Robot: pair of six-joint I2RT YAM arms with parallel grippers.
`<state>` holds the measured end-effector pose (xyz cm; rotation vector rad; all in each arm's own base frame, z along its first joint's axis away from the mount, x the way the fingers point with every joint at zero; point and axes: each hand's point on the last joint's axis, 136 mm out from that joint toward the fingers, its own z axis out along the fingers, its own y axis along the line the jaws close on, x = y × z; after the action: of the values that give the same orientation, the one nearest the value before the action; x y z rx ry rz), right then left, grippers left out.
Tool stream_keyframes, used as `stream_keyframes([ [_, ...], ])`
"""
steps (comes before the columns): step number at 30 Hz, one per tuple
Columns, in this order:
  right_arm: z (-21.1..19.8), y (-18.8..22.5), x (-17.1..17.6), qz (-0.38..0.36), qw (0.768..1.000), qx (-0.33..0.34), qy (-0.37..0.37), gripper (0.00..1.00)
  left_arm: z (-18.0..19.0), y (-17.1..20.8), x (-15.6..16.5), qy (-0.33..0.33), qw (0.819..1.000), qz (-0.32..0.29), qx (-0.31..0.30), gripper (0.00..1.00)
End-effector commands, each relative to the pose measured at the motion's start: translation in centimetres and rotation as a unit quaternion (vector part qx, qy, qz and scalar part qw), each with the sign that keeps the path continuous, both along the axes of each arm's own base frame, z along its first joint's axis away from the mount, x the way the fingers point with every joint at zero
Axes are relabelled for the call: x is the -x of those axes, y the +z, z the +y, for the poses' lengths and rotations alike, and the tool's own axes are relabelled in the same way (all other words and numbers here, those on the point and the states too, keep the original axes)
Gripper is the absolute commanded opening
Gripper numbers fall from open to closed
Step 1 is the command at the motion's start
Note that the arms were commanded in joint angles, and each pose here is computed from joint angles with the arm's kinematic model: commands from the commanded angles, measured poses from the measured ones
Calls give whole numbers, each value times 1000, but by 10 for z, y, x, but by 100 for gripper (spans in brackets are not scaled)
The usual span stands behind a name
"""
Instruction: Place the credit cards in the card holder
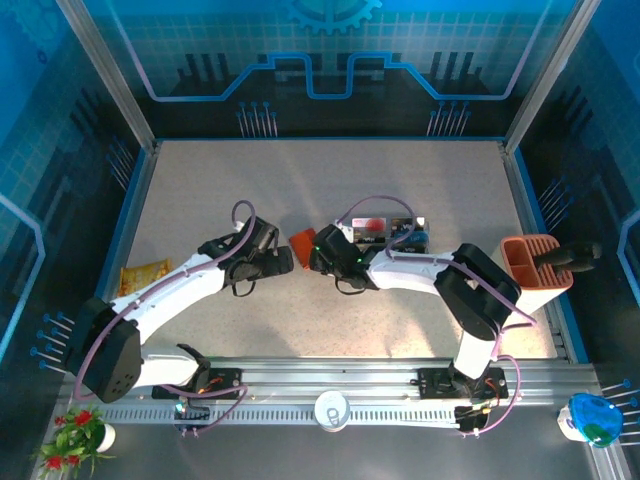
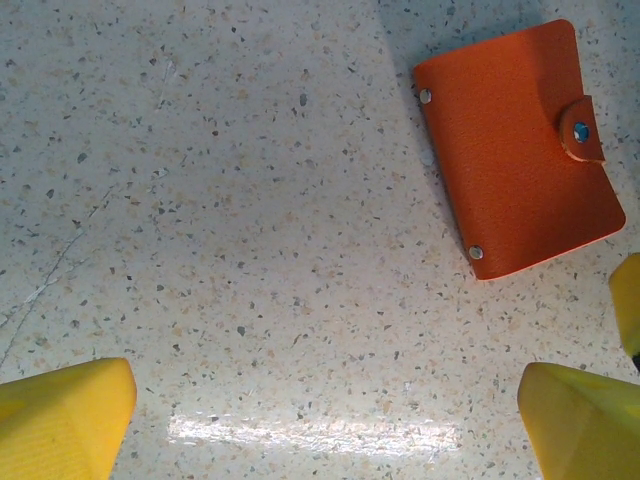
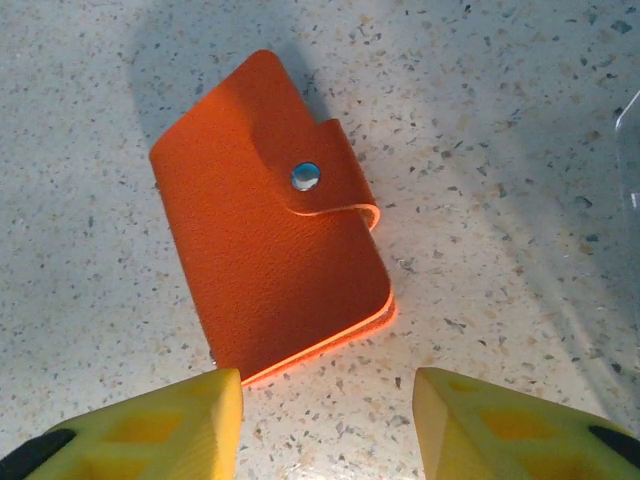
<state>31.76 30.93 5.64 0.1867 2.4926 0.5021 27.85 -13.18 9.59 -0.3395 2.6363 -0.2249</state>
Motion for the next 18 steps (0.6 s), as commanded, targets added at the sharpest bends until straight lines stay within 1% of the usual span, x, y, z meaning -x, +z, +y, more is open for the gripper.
stream_keyframes([
  [1, -3, -2, -11, 1, 1000, 0, -26, 49, 2, 3, 2, -1, 1000, -7, 4, 99],
  [13, 2, -16, -24, 21, 999, -27, -29, 49, 2, -2, 3, -3, 1000, -1, 3, 99],
  [18, 4, -18, -30, 24, 998, -45, -30, 46, 2, -4, 3, -2, 1000, 2, 2, 99],
])
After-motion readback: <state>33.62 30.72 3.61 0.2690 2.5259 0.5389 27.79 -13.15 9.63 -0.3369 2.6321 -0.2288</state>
